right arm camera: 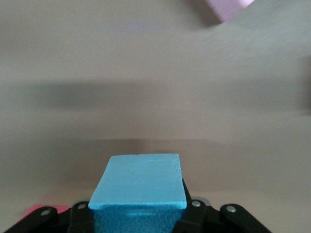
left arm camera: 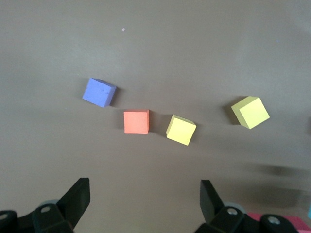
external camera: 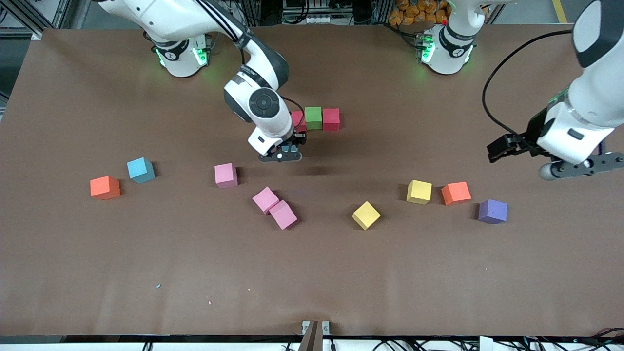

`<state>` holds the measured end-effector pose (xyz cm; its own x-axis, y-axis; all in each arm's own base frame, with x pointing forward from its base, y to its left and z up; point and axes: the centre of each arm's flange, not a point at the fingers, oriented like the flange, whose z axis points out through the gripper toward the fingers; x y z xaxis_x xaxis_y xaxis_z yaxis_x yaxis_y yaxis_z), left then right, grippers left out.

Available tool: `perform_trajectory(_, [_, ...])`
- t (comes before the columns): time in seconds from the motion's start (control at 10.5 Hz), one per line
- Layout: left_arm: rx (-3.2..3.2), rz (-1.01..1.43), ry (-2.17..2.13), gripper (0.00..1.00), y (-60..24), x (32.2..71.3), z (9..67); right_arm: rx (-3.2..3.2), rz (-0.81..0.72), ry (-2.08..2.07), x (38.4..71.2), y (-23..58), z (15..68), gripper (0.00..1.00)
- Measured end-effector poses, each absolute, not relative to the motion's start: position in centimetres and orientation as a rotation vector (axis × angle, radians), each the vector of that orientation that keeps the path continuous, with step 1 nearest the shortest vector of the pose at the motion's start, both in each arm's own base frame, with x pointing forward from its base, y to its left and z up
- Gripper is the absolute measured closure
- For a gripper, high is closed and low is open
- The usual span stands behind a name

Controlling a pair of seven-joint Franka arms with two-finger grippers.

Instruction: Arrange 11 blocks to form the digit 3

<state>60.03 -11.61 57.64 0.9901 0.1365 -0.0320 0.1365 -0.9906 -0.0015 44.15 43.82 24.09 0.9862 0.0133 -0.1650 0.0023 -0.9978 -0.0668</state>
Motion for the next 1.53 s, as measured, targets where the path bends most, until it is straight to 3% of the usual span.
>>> perform_trajectory(0.67, [3.083,-0.123,0.128,0.00,-17.3,65.2,44.4,-3.061,0.314,0.039,42.6,45.6,21.0,0.44])
perform_trajectory(1.53, [2.916,-0.082,0.809,0.00,-27.4,67.2,32.9,-3.067,0.340,0.081,40.3,45.9,18.6,0.44])
